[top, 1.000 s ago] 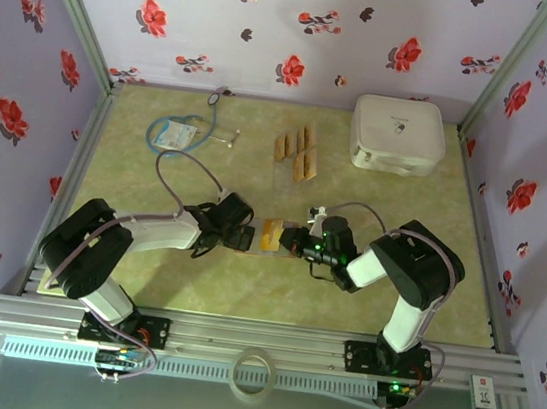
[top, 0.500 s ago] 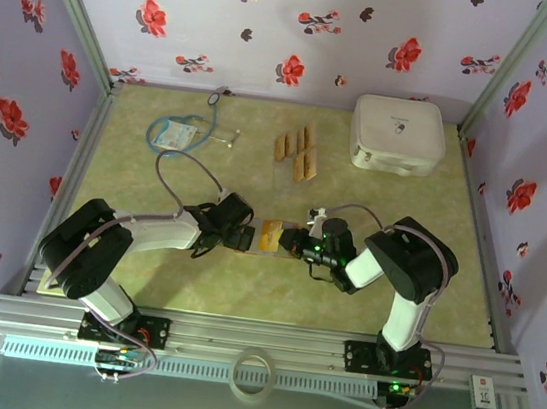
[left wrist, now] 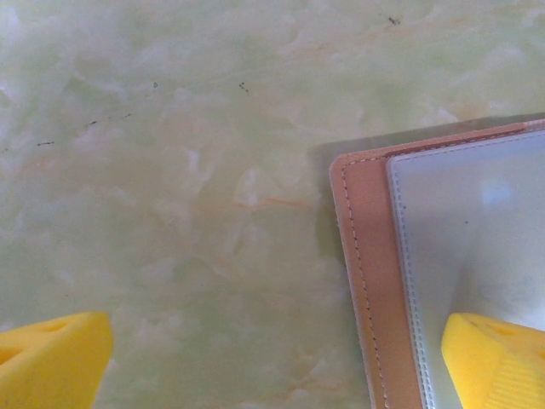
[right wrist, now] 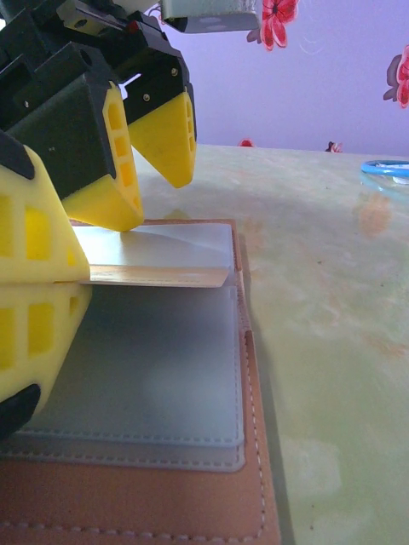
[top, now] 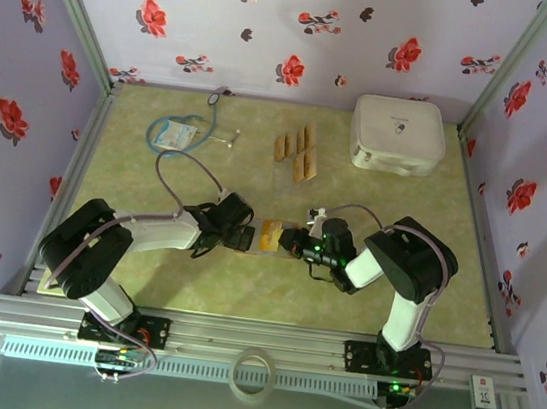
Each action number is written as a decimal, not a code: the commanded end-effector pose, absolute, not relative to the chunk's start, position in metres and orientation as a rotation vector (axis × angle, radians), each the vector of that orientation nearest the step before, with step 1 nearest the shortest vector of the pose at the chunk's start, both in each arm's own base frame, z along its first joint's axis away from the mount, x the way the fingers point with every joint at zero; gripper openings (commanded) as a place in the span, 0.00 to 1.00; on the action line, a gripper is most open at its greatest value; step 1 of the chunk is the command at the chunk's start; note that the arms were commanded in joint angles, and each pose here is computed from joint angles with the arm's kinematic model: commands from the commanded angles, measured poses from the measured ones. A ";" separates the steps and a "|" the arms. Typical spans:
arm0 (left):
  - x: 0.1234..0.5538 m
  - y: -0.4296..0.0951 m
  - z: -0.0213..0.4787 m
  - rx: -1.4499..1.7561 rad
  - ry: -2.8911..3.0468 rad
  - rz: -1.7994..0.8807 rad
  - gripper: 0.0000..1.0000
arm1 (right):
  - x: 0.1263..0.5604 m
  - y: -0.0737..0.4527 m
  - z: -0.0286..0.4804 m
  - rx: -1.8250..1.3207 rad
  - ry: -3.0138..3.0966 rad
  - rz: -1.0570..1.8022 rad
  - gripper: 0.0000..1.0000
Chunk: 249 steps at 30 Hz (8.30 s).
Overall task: Put the credit cards into the card holder
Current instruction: Insert the credit card into the card slot.
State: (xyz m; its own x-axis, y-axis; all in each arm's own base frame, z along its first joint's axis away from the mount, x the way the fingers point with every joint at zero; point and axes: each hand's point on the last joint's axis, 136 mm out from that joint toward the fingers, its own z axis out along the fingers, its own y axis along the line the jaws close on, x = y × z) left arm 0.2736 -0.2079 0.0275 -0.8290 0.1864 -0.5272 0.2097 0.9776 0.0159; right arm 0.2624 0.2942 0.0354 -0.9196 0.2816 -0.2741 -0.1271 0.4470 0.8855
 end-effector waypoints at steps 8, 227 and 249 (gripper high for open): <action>0.263 -0.195 0.019 0.292 2.601 0.014 1.00 | 0.257 0.283 0.023 0.148 2.381 1.368 0.00; 0.285 -0.164 0.027 0.182 2.639 0.036 1.00 | 0.281 0.294 0.045 -0.256 2.791 0.523 0.00; 0.289 -0.165 0.016 0.236 2.675 0.116 1.00 | 0.281 0.317 0.031 -0.263 2.816 0.598 0.00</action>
State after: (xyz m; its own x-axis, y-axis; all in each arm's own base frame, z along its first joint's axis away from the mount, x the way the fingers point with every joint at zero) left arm 0.2850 -0.1686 0.0212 -0.8836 0.1634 -0.4388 0.1446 0.9866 0.0763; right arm 0.2801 0.3050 0.0281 -0.9525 -0.1267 -0.2768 -0.2224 0.9106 0.3485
